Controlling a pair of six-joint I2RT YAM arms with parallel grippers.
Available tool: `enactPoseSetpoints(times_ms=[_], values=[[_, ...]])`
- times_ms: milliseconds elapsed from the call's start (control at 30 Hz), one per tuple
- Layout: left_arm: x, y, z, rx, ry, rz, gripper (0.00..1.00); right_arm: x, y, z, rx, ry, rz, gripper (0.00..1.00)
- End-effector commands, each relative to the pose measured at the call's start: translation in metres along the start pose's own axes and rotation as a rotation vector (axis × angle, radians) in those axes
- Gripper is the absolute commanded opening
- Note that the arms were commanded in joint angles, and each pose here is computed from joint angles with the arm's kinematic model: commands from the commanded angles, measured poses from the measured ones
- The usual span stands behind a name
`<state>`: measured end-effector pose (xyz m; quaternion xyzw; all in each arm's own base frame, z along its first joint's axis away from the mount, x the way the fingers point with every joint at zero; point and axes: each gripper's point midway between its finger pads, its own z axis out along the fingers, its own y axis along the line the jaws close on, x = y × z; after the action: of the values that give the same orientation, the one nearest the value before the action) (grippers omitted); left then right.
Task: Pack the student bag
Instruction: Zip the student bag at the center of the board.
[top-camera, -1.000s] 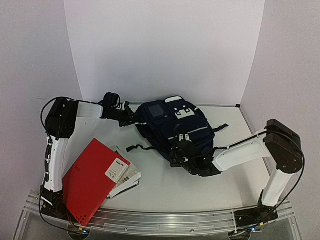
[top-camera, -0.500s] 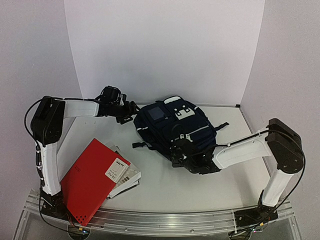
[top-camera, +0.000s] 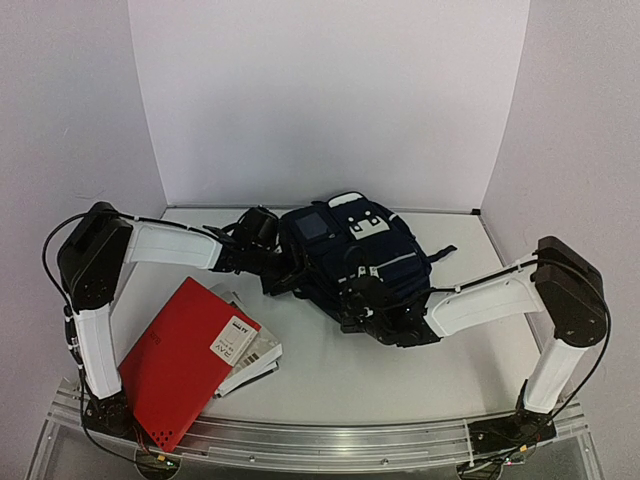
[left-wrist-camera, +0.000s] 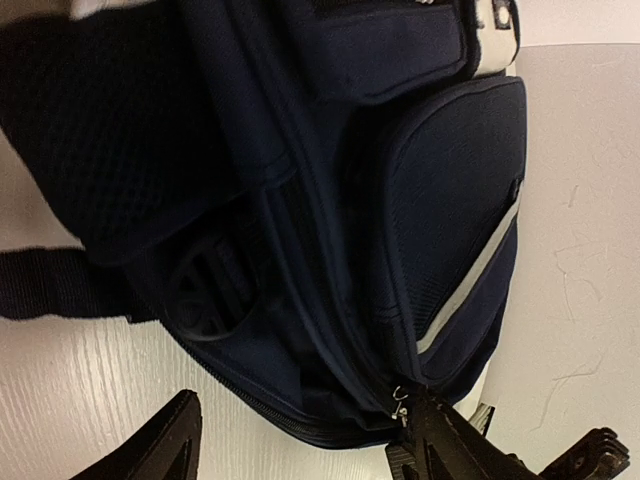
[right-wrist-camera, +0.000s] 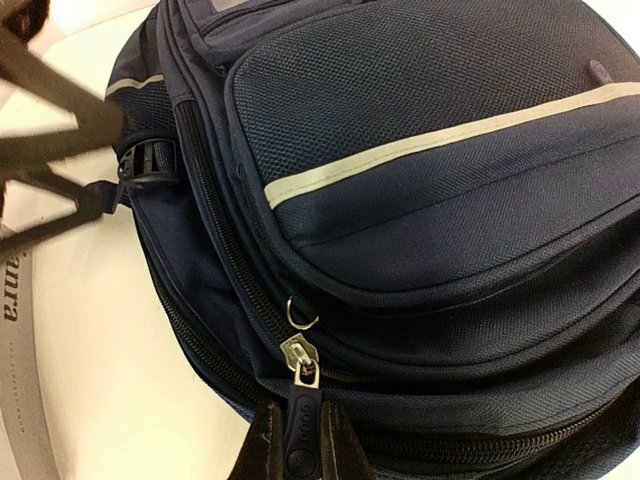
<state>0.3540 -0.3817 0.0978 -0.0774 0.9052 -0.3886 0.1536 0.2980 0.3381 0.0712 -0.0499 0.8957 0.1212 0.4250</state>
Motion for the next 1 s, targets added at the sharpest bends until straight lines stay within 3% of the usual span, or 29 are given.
enactPoseSetpoints(times_ms=[0, 200, 367, 600, 767, 967], values=[[0.012, 0.003, 0.007, -0.001, -0.002, -0.092, 0.7, -0.026, 0.023, -0.008, -0.078, -0.059, 0.073, 0.0], [0.029, 0.011, 0.028, -0.001, 0.049, -0.108, 0.65, -0.027, 0.021, -0.009, -0.072, -0.067, 0.068, 0.0], [0.02, 0.006, 0.04, 0.017, 0.02, -0.086, 0.55, -0.032, 0.02, -0.014, -0.075, -0.081, 0.064, 0.0], [0.014, 0.011, 0.048, -0.009, -0.003, -0.065, 0.25, -0.041, 0.015, -0.024, -0.068, -0.103, 0.064, 0.0], [-0.02, 0.0, 0.027, 0.012, -0.08, -0.04, 0.02, -0.041, 0.009, -0.029, -0.051, -0.1, 0.059, 0.0], [-0.083, -0.001, -0.025, 0.054, -0.208, -0.029, 0.0, -0.035, -0.005, -0.035, -0.012, -0.08, 0.018, 0.0]])
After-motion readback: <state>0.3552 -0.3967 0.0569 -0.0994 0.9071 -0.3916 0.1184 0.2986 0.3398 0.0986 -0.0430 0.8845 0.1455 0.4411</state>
